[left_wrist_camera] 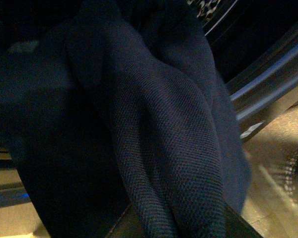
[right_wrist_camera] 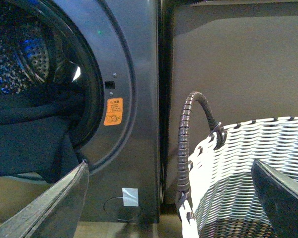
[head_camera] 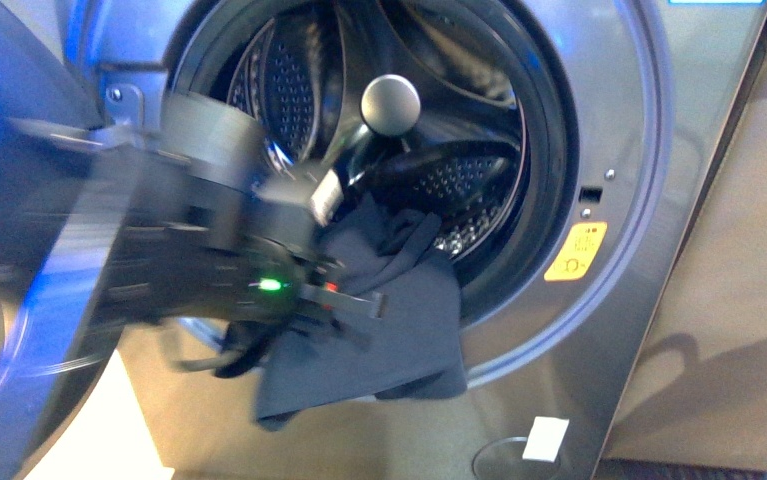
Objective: Collect clothes from washing machine
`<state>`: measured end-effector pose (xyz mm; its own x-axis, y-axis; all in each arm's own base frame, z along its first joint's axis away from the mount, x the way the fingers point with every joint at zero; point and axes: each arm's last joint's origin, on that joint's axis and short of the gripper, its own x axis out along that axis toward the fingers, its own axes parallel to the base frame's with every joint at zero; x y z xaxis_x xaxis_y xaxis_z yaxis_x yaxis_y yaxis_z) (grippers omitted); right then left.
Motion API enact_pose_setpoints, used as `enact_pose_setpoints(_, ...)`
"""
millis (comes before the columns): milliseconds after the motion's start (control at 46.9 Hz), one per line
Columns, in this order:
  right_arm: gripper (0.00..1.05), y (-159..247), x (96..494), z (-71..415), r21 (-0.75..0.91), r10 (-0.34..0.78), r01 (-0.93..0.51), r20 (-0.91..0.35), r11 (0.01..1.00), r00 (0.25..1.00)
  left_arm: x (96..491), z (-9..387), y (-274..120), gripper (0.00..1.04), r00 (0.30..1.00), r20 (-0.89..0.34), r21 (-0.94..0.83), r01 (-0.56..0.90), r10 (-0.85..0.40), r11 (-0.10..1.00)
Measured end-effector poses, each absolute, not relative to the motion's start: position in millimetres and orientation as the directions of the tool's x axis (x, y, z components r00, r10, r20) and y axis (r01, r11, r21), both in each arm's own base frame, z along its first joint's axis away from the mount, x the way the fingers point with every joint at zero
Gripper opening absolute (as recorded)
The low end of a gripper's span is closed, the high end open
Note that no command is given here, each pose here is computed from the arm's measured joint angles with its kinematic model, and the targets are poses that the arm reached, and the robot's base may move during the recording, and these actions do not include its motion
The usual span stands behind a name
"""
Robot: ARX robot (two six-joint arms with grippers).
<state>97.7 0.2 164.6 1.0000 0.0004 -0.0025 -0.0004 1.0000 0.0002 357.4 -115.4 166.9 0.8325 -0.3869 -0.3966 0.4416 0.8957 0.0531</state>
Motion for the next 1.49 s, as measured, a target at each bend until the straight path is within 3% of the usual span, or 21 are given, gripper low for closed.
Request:
enact_pose_setpoints(277, 0.97, 0.2, 97.7, 164.6, 0.0, 0.001, -0.001, -0.002, 1.0, 1.0, 307.4, 246.2, -85.5, 0.08, 0.877, -0.164, 0.087, 0.47, -0.452, 0.879)
enact_pose_setpoints(598, 0.97, 0.2, 97.7, 164.6, 0.0, 0.0, 0.0, -0.002, 1.0, 1.0, 276.6, 360.7, -79.0, 0.08, 0.836, 0.016, 0.136, 0.541, -0.548, 0.83)
enact_pose_setpoints(1046, 0.97, 0.2, 97.7, 164.6, 0.0, 0.001, -0.001, -0.002, 1.0, 1.0, 261.9, 481.0, -89.5, 0.08, 0.769, 0.07, 0.165, 0.619, -0.635, 0.768)
enact_pose_setpoints(1323, 0.97, 0.2, 97.7, 164.6, 0.0, 0.0, 0.0, -0.002, 1.0, 1.0, 263.4, 529.2, -112.3, 0.08, 0.724, 0.042, 0.177, 0.673, -0.688, 0.719)
enact_pose_setpoints(1494, 0.97, 0.2, 97.7, 164.6, 0.0, 0.001, -0.001, -0.002, 1.0, 1.0, 259.3, 537.8, -127.6, 0.08, 0.685, 0.032, 0.186, 0.712, -0.728, 0.678)
